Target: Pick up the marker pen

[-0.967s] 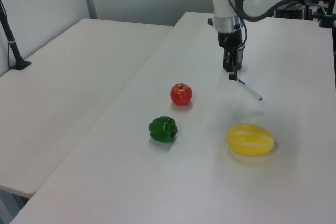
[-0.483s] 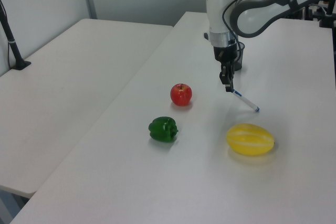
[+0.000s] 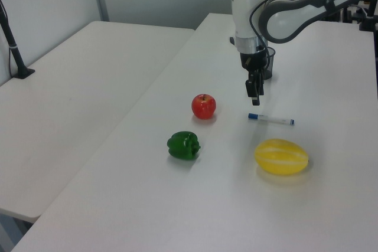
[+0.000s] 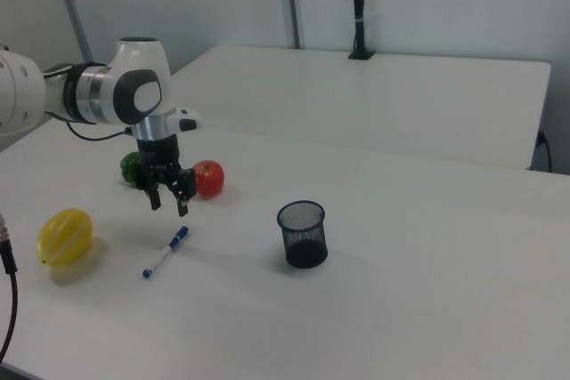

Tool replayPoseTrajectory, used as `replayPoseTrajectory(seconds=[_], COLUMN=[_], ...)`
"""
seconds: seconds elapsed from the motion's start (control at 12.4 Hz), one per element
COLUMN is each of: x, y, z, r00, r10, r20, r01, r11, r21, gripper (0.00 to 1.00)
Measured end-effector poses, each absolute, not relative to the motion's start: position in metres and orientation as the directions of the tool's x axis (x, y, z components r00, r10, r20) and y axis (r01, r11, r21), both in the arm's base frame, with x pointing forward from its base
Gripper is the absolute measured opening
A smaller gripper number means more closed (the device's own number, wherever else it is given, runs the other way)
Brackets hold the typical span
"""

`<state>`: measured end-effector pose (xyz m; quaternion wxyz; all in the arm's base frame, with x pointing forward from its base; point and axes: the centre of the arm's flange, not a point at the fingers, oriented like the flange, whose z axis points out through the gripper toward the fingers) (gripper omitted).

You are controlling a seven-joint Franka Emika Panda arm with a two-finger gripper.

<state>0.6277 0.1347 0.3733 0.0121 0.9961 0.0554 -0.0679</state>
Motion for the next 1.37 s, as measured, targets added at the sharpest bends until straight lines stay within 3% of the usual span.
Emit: replayPoseTrajectory(seconds=[0.16, 0.24, 0.48, 0.64, 1.05, 1.37], x=[0.628, 0.630, 0.636, 0.632, 0.584, 0.560], y=[0.134, 0.134, 0.132, 0.127, 0.067, 0.036], z=[0.375, 0.377, 0.397, 0.429, 0.553, 0.594], r00=[0.985, 0.986, 0.990, 0.992, 1.000, 0.999], r10=[0.107, 0.107, 0.113, 0.108, 0.008, -0.050], r20=[-0.132, -0.126, -0.085, -0.058, -0.029, -0.008], r01=[0.111, 0.111, 0.117, 0.113, 0.011, -0.048], r11=[-0.993, -0.993, -0.992, -0.991, -0.993, -0.991], r21=[0.027, 0.029, 0.053, 0.078, 0.117, 0.125], gripper=[0.92, 1.00, 1.00, 1.00, 1.00, 1.00])
